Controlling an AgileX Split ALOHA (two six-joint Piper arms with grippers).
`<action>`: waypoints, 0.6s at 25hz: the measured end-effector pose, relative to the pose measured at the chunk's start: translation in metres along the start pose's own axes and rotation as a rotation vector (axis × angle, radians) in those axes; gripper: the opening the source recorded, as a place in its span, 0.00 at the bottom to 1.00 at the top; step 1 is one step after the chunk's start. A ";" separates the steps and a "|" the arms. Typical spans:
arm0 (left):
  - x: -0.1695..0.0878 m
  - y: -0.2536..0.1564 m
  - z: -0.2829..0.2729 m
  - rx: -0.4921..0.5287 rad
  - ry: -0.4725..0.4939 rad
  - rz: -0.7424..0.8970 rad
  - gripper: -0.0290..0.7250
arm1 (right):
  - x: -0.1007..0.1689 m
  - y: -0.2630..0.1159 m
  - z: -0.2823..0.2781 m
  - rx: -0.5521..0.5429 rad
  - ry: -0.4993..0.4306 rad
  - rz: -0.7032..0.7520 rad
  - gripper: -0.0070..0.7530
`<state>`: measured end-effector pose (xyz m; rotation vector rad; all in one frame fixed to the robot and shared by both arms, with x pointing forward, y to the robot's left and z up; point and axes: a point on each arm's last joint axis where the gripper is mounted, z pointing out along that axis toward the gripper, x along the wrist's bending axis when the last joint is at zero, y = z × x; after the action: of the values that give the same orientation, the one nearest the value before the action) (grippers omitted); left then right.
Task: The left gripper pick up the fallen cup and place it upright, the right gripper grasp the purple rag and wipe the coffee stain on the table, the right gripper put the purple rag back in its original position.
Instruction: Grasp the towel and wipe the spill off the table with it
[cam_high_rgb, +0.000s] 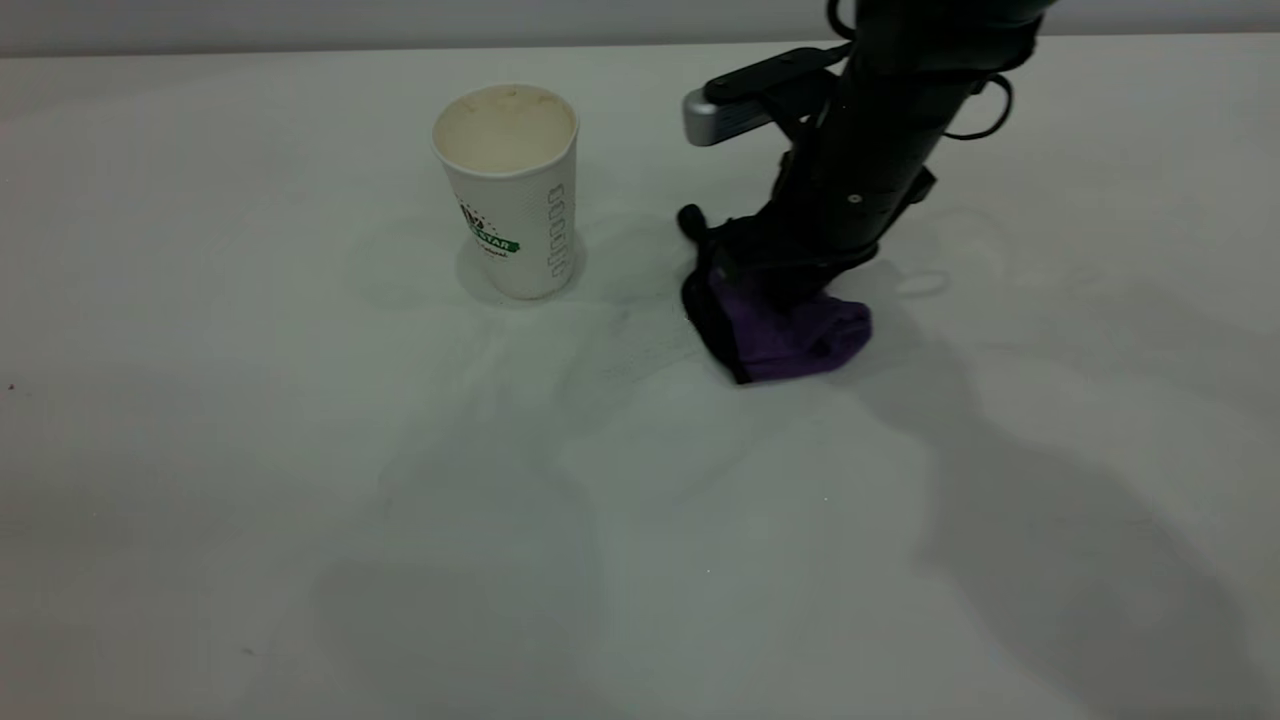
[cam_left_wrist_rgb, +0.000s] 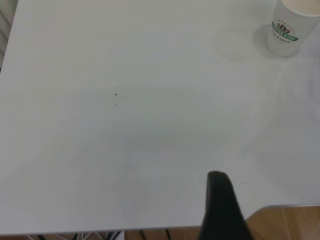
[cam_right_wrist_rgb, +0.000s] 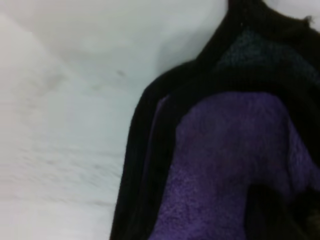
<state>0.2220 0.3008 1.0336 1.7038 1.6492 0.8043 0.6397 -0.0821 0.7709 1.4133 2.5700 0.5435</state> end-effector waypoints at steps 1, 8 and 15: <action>0.000 0.000 0.000 0.000 0.000 0.000 0.72 | 0.002 0.002 0.000 0.000 0.004 -0.004 0.11; 0.000 0.000 0.000 0.000 0.000 0.000 0.72 | 0.005 0.005 -0.001 0.021 0.018 -0.003 0.11; 0.000 0.000 0.000 0.000 0.000 0.000 0.72 | 0.025 0.004 0.000 0.033 0.049 -0.017 0.11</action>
<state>0.2220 0.3008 1.0336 1.7038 1.6492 0.8043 0.6297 -0.0593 0.7738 1.4039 2.6386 0.5420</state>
